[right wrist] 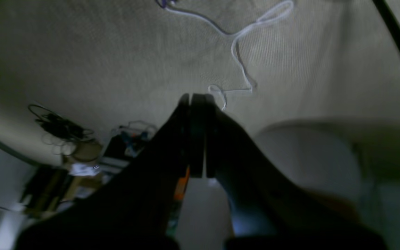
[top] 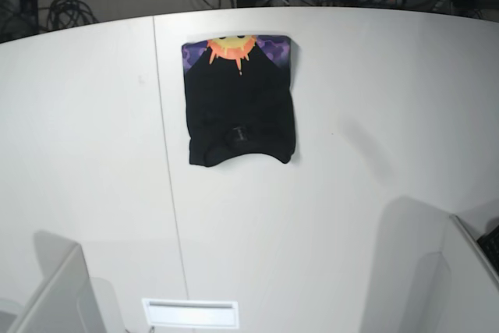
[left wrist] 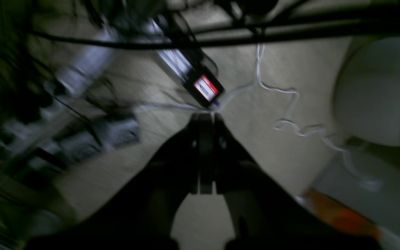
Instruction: Fold the T-shirt properly
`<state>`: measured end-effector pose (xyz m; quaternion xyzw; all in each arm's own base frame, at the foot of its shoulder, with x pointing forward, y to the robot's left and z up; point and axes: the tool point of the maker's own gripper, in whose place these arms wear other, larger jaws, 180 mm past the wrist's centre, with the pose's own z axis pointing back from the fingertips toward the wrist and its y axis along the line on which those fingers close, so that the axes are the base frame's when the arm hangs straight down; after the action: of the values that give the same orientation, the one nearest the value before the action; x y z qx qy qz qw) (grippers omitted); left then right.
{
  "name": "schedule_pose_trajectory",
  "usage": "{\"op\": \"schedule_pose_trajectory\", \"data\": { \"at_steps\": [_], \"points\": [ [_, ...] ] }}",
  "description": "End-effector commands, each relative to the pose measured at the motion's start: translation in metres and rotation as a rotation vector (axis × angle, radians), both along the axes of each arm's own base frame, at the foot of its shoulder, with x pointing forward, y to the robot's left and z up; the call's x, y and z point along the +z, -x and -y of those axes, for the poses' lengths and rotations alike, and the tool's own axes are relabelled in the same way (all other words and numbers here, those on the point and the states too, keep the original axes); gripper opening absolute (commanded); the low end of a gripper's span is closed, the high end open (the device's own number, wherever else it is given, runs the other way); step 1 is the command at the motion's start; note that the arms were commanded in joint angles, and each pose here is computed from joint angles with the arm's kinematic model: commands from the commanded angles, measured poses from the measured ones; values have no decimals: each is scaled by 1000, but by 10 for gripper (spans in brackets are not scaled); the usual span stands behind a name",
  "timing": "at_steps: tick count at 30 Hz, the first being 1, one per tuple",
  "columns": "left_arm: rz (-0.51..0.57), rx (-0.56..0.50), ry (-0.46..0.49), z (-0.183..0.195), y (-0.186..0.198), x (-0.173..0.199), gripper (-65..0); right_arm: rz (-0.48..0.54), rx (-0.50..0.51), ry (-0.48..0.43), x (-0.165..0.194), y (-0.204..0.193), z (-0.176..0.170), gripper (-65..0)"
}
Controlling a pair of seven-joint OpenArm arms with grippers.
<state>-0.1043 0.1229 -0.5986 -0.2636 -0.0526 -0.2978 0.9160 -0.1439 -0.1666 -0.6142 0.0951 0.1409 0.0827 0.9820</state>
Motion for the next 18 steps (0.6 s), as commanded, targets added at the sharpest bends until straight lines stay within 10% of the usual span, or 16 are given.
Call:
{"op": "schedule_pose_trajectory", "data": {
  "at_steps": [1, 18],
  "points": [
    [-28, 19, 14, 6, 8, -1, -650, -23, 42, 20, 0, 8, 17, -650],
    [-27, 186, -261, -4, -32, -51, -650, 168, 187, -49, -32, -49, 3, -650]
  ]
}}
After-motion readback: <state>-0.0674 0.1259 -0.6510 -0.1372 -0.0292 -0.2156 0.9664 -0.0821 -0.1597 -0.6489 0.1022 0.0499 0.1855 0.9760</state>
